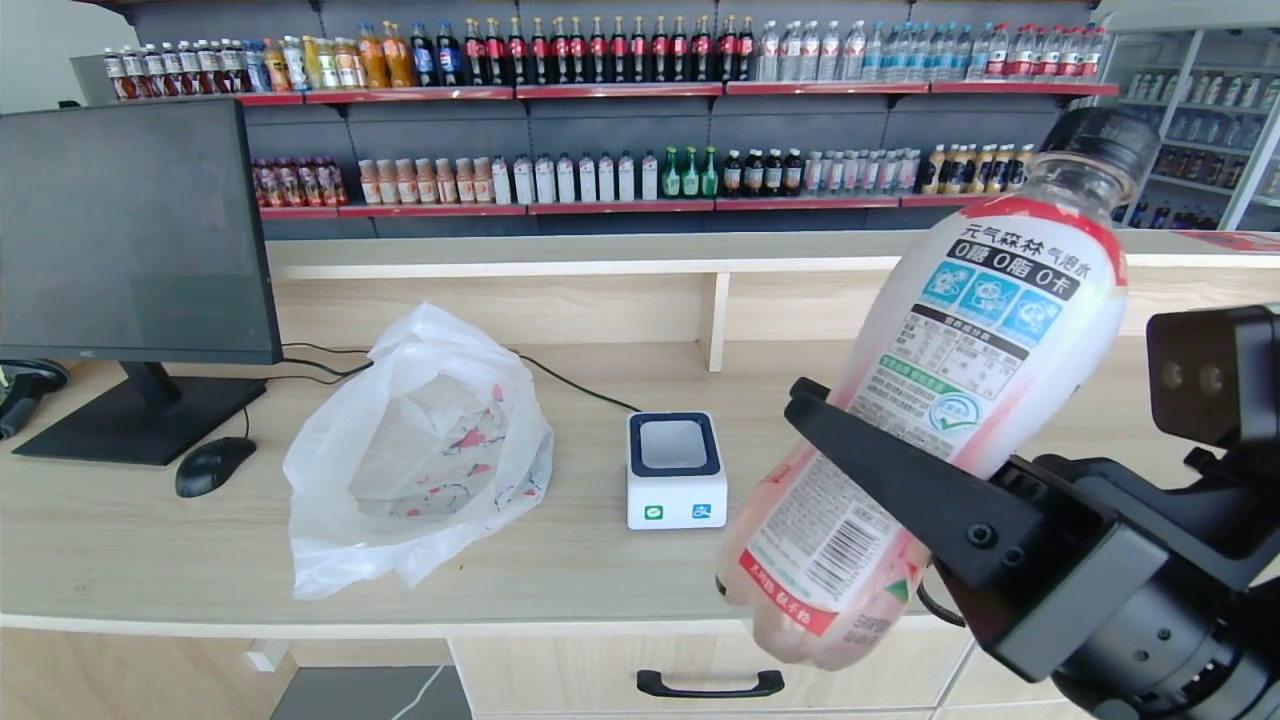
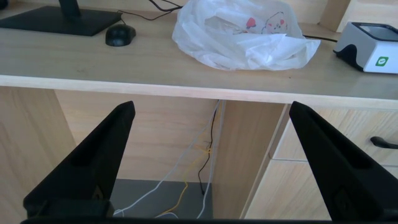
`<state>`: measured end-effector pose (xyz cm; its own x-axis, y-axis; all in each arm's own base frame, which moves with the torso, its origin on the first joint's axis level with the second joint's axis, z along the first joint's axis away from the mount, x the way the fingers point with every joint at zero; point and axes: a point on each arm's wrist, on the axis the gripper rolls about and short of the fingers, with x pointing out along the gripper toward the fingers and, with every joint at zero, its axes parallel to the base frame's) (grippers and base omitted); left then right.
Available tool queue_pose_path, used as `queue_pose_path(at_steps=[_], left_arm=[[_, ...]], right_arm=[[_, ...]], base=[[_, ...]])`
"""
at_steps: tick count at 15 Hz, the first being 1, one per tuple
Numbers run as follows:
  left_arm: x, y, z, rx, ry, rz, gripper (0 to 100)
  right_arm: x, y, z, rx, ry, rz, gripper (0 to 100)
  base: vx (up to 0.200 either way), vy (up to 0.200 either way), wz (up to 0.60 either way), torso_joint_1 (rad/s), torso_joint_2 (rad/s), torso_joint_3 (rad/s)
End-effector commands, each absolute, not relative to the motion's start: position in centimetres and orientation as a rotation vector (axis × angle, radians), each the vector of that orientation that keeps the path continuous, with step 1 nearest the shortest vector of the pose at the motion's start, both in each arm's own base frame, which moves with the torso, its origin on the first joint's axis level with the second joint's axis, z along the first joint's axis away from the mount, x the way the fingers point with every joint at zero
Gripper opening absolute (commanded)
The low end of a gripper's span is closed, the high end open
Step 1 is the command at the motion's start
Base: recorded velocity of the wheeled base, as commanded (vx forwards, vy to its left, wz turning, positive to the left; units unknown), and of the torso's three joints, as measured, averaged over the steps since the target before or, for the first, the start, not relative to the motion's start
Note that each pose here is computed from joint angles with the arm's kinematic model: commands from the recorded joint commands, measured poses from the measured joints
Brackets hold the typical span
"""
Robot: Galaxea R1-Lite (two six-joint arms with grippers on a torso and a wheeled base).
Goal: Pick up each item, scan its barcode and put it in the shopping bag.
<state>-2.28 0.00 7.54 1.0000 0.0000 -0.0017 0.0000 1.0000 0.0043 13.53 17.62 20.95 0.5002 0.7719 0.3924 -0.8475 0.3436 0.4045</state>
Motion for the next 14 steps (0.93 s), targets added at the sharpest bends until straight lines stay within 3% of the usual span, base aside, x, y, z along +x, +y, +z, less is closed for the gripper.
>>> queue_pose_path(at_steps=[1, 14], left_arm=[[-2.28, 0.0, 7.53, 0.005, 0.002, 0.0, 100], [-2.28, 0.0, 7.53, 0.005, 0.002, 0.0, 100]], right_arm=[[13.56, 17.81, 21.12, 0.614, -0.146, 1.069, 0], [13.45, 17.69, 21.18, 0.632, -0.134, 1.089, 0]], base=[[0.0, 0.0, 0.0, 0.0, 0.0, 0.0], [0.0, 0.0, 0.0, 0.0, 0.0, 0.0]])
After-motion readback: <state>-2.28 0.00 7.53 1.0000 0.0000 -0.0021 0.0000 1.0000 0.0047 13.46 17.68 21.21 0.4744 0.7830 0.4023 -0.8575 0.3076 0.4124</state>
